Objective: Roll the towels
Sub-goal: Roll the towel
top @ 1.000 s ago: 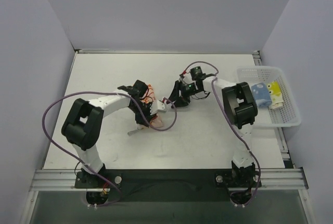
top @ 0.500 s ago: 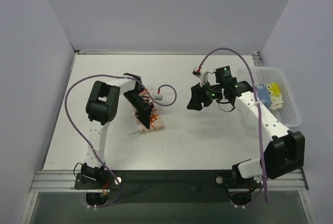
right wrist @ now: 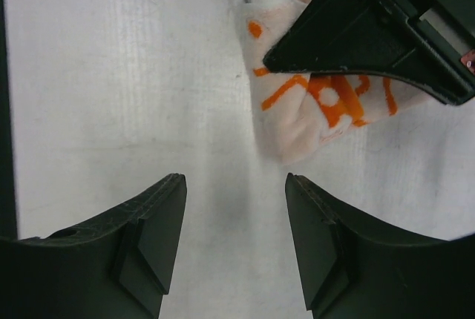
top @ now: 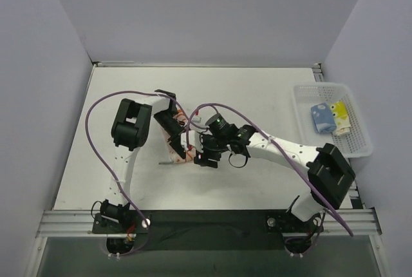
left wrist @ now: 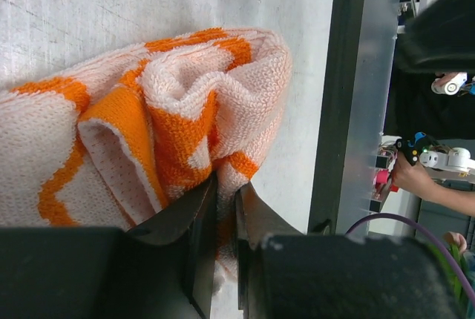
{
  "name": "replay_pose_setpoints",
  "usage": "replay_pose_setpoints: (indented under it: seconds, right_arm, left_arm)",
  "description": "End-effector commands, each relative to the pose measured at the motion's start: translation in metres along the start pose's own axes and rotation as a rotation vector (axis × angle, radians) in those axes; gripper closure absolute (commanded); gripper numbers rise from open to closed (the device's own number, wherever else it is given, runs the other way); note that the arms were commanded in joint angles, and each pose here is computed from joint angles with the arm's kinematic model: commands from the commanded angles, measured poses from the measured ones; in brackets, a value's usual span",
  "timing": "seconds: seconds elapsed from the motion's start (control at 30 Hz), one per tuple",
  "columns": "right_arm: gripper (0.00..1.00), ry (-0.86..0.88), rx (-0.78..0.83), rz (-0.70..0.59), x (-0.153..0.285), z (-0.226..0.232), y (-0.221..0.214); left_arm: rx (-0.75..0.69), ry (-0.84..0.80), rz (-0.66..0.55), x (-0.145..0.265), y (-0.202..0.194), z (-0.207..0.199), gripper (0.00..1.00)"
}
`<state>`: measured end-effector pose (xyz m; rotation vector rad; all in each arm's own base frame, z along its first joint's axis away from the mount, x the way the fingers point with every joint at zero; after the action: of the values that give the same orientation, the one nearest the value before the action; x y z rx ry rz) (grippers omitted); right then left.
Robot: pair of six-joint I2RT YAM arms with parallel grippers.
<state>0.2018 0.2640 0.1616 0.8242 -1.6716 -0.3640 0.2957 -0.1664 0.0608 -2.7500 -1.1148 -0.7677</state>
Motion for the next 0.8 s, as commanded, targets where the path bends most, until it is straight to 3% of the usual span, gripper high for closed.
replay_pose_setpoints:
  seconds: [0.0, 0.3, 0.47, 0.57, 0.73, 0.77]
  right_arm:
    - [0.43, -0.118, 0.199, -0.026, -0.024, -0.027, 0.002]
    - [0.43, -0.137, 0.339, -0.061, -0.071, -0.033, -0.014]
    - [0.49, -0.059, 0.359, -0.051, -0.088, -0.029, -0.021]
    - [0.62, 0.013, 0.326, -0.025, -0.094, -0.025, -0.028]
    - [0.97, 0.137, 0.241, 0.019, -0.089, -0.017, -0.027]
    - [1.00, 0.182, 0.204, 0.045, -0.086, -0.011, -0.030]
  left_arm:
    - [-0.024, 0.015, 0.158, -0.005, -0.021, 0.017, 0.80]
    - [-0.007, 0.015, 0.169, -0.007, -0.025, 0.020, 0.80]
    - [-0.003, 0.011, 0.161, -0.008, -0.026, 0.021, 0.80]
    - [-0.016, 0.016, 0.145, -0.005, -0.024, 0.019, 0.80]
    - [-0.026, 0.026, 0.074, 0.004, -0.020, 0.014, 0.65]
    - [-0.018, 0.037, 0.052, 0.005, -0.018, 0.014, 0.62]
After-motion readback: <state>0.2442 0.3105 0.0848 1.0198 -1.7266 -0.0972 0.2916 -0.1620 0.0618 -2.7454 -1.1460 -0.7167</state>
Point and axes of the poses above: each gripper's point midway between its finger pads, its own x axis back along the fingers, its own z axis along the line the jaws close on, y = z × x, the point moved 8 cm from there along x, back along the fingers, and after that the axes turned 13 degrees about x, right-handed, at the moved point
